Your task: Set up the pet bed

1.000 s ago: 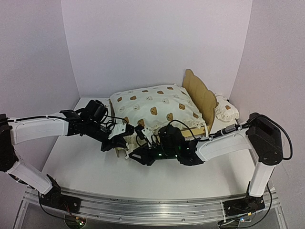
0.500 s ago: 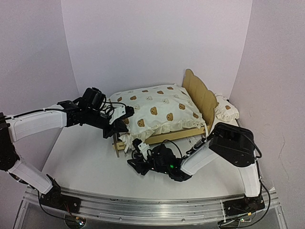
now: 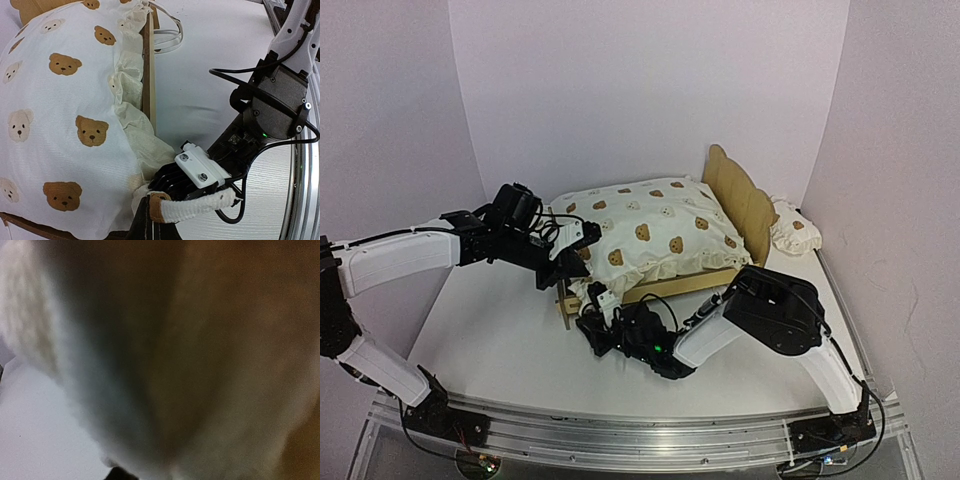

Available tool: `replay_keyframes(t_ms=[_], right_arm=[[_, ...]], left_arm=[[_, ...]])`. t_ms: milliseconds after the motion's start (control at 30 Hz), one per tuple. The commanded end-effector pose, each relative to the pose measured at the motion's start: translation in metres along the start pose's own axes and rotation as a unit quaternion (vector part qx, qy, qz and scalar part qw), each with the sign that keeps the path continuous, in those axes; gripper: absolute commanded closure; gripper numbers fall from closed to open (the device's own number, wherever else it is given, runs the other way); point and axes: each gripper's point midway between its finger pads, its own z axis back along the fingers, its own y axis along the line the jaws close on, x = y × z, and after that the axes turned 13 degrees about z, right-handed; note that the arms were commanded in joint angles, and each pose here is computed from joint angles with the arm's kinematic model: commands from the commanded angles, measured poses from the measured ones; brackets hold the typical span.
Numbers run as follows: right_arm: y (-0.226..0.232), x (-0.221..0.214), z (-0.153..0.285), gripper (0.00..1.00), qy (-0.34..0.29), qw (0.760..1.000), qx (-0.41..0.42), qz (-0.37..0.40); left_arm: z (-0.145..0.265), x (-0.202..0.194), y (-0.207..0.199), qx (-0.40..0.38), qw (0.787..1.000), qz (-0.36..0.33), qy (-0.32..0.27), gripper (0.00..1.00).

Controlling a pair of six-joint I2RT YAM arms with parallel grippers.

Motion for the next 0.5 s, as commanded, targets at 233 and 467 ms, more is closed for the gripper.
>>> replay_keyframes(t_ms=[233,467], right_arm=[[0.001,0.005,-0.002,1.00,-0.018,0.998,0.005,-0.066],[-0.006,-0.017,0.031,1.00,0.021,0.995,-0.005,-0.098]], left_arm=[[0.015,0.030,0.017,0.030,0.999,0.001,-0.039,1.00],[0.041,0.054,0.042,0.062,0.996,0.011,-0.059,1.00]])
